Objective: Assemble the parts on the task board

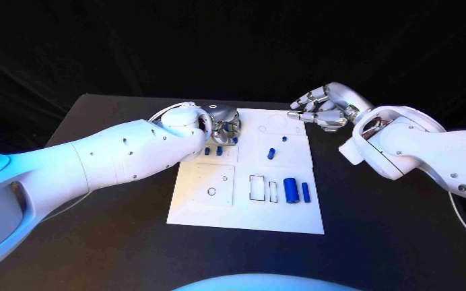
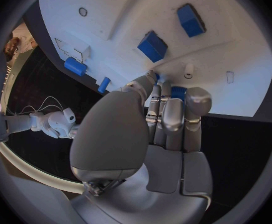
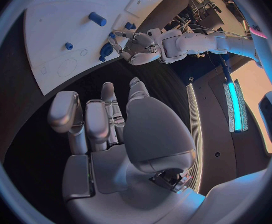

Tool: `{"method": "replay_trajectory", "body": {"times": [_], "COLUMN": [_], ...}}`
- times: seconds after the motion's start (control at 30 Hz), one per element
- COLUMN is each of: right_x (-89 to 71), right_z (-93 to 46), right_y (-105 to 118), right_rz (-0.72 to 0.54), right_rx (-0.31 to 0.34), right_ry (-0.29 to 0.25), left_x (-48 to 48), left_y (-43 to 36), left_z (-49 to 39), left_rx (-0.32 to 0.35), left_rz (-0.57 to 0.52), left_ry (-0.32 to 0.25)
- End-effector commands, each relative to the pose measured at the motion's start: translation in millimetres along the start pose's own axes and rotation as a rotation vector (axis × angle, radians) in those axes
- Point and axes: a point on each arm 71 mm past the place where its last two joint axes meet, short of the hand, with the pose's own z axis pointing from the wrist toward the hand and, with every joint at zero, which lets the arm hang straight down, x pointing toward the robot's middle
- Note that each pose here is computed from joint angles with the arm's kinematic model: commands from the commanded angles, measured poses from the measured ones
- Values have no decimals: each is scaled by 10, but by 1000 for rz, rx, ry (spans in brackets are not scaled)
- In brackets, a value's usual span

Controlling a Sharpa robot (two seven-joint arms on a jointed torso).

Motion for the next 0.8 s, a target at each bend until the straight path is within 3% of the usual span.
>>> {"method": "replay_trajectory", "body": {"times": [0.03,0.8], "right_x": [11,17], "right_z": [0,3], "right_y": [14,17], "right_rz": [-9,-11], "right_rx": [-14,-14], "right_ry": [6,10], "left_x": [8,44], "left_y": [-23,-59], "left_z": [9,34], "left_rx": [6,11], "left_rz": [2,-12], "left_ry": [6,38]}}
